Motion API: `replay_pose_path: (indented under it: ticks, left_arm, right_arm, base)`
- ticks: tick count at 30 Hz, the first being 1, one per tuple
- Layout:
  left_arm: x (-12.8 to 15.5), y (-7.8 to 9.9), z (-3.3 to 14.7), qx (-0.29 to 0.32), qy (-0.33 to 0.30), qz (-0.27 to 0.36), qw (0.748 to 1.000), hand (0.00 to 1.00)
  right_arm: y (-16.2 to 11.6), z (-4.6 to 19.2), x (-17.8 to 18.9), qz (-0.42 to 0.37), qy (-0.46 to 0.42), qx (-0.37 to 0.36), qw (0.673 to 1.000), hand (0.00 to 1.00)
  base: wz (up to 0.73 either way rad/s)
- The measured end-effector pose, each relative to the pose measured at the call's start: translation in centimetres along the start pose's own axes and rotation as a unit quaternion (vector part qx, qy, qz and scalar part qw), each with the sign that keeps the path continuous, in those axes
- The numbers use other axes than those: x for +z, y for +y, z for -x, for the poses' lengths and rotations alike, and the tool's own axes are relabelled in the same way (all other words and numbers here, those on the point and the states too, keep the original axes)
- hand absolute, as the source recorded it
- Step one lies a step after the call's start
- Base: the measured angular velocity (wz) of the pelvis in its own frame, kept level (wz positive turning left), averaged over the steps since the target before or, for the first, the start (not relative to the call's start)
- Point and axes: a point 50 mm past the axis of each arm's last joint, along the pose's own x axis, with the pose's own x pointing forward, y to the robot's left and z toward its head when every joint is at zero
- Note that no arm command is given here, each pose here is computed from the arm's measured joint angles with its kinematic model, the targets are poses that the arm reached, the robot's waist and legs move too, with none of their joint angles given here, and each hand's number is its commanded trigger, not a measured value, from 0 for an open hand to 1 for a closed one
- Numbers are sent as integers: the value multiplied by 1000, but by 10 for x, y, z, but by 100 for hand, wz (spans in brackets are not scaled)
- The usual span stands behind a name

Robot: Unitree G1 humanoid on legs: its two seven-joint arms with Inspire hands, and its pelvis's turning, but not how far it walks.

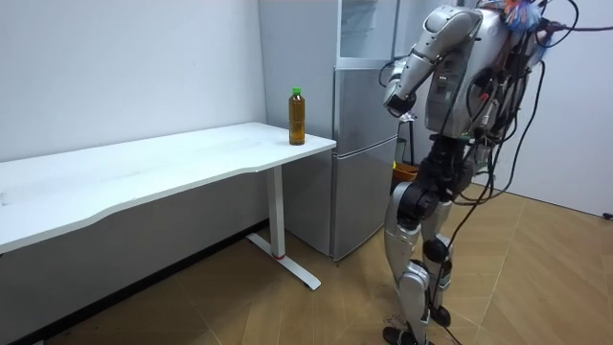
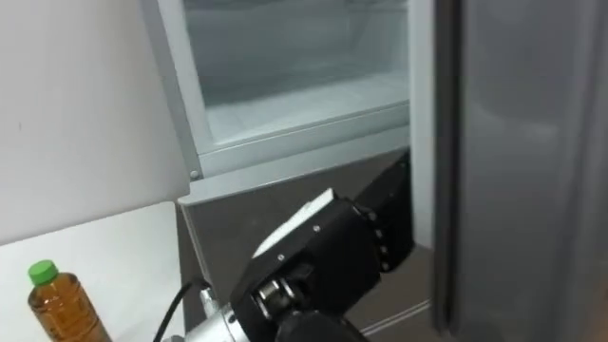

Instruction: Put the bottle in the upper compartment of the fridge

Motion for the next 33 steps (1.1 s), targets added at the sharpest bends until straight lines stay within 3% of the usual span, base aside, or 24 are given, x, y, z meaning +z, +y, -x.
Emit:
replay_pose_path:
  ticks: [10, 24, 33]
  left_arm:
    - [-14, -3, 1, -42, 34, 20, 998, 0]
    - [-24, 1, 3, -36, 56, 30, 997, 0]
    - [-23, -1, 4, -43, 65, 5, 997, 0]
  right_arm:
    - [2, 0, -1, -22, -2, 2, 1000, 0]
    - [2, 0, -1, -19, -1, 4, 1000, 0]
    - [1, 0, -5, -21, 6, 0, 1000, 0]
  base:
    - [-5]
    - [-4]
    - [3]
